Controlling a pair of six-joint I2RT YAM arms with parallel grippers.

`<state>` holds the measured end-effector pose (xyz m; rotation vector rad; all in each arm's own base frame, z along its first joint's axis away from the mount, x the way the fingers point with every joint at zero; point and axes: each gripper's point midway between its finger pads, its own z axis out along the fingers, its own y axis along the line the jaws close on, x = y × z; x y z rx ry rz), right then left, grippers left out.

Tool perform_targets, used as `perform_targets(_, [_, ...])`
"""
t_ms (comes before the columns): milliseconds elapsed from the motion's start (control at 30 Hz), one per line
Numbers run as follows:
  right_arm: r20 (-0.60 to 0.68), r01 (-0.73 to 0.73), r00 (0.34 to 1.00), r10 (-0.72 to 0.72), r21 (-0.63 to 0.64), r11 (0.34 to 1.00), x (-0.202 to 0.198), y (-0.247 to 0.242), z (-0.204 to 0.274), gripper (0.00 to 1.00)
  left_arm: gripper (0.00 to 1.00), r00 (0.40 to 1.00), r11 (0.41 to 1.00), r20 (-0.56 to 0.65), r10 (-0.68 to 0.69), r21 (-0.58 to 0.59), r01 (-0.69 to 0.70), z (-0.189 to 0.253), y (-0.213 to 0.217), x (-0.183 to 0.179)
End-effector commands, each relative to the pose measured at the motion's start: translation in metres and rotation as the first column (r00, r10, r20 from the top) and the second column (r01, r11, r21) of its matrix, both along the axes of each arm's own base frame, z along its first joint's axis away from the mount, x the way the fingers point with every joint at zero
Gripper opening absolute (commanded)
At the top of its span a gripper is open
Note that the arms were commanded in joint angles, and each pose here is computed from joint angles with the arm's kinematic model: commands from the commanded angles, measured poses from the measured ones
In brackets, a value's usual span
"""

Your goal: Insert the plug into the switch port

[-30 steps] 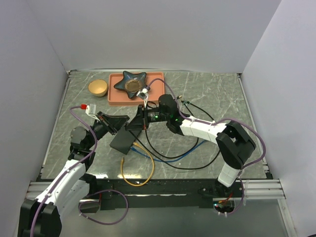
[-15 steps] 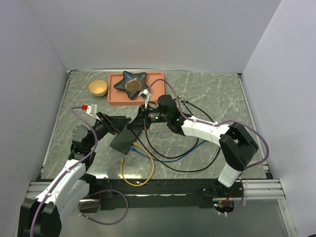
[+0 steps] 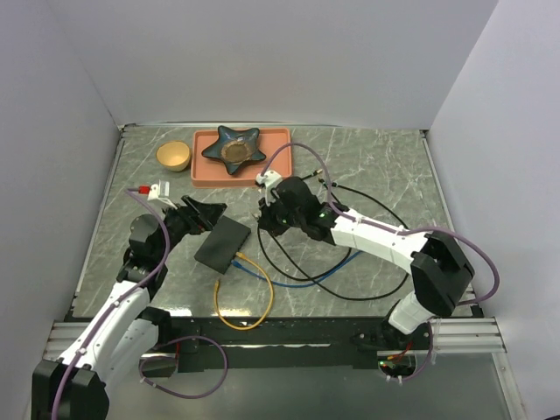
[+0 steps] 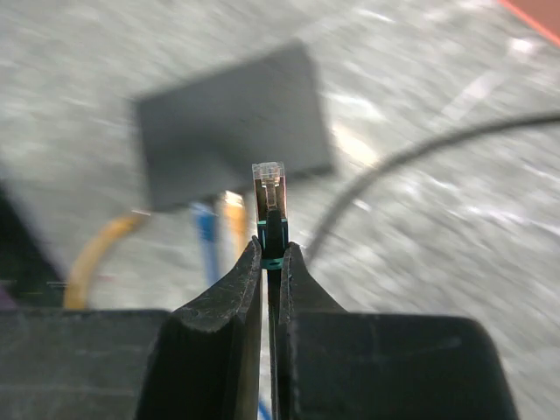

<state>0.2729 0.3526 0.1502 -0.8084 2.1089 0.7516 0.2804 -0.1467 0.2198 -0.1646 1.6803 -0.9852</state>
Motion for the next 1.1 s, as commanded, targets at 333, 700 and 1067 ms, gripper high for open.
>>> perform_targets(333, [0.341, 0.055, 0.931, 0.133, -0.49, 0.87, -0.016, -0.028, -0.028, 0.0, 0.85, 0.97, 0.987, -0.227, 0.093, 0.145, -0.061, -0.054, 0.024, 0.032])
perform_targets(700, [0.315, -0.08, 0.905, 0.285, -0.532, 0.843, -0.032, -0.007, -0.046, 0.0, 0.86, 0.946, 0.997, -0.325, -0.01, 0.074, 0.036, -0.087, 0.031, 0.034])
perform_targets(1067, [0.265, -0.119, 0.92, 0.289, -0.513, 0.85, -0.031, 0.012, -0.056, 0.0, 0.82, 0.938, 0.996, -0.345, 0.025, 0.093, 0.007, -0.1, 0.039, 0.036])
